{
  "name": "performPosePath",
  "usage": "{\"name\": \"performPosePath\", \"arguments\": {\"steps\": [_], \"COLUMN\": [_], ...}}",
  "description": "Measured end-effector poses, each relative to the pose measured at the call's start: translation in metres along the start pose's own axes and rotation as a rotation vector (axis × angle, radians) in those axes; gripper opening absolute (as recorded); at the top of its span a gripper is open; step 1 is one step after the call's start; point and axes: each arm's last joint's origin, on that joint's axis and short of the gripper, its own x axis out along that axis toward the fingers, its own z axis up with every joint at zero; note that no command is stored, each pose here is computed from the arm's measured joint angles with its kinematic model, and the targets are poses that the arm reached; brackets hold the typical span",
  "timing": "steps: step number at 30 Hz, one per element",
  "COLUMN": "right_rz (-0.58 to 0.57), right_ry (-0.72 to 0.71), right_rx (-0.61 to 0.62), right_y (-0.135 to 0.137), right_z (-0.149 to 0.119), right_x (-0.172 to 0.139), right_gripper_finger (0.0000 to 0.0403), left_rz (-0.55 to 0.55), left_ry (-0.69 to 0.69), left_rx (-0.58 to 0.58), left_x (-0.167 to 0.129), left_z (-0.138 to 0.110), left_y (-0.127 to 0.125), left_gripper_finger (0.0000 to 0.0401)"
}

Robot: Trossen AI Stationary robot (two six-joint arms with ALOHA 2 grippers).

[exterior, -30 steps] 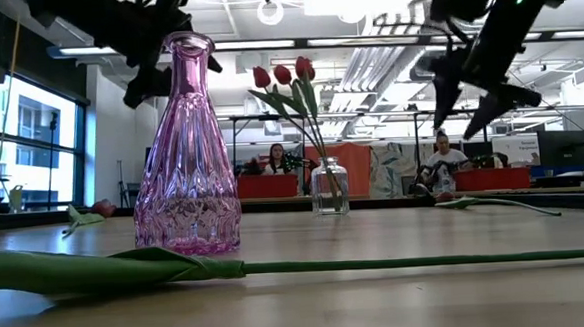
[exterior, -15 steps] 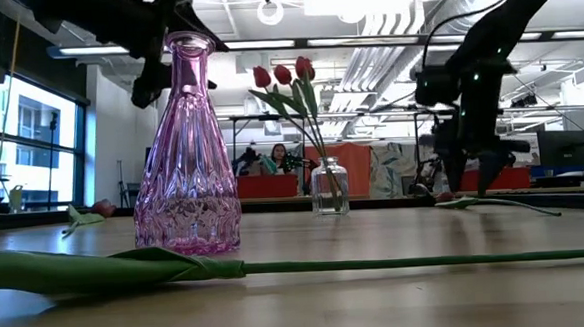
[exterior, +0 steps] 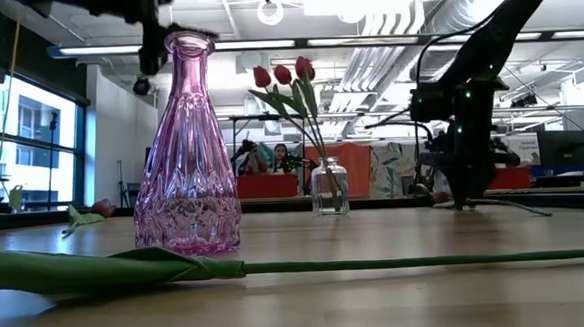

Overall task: Sort flowers into vase by color
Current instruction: Put the top right dark red tulip into the violet flower vase

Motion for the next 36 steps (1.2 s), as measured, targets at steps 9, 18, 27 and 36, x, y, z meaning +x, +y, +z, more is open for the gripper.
{"name": "performPosePath", "arguments": {"steps": [9, 18, 27, 36], "right_rz": [0.118, 0.379, 0.877, 1.274], "right_ry": [-0.114, -0.259, -0.347, -0.664], "right_rx": [-0.117, -0.175, -0.422, -0.398], "right_y": [0.016, 0.050, 0.124, 0.216], "right_z": [-0.022, -0.091, -0.171, -0.210], "right_x": [-0.058, -0.131, -0.171, -0.161], "right_gripper_finger": [0.0007, 0.0003, 0.0002, 0.0001], "left_rz": [-0.101, -0.191, -0.176, -0.221], "left_ry": [-0.244, -0.408, -0.401, -0.491], "left_rx": [0.089, 0.159, 0.200, 0.234], "left_x": [-0.059, -0.106, -0.107, -0.111], "left_z": [0.032, 0.047, 0.046, 0.052], "left_y": [-0.014, -0.019, -0.018, -0.023], "left_gripper_finger": [0.0216, 0.0216, 0.0216, 0.0216]}}
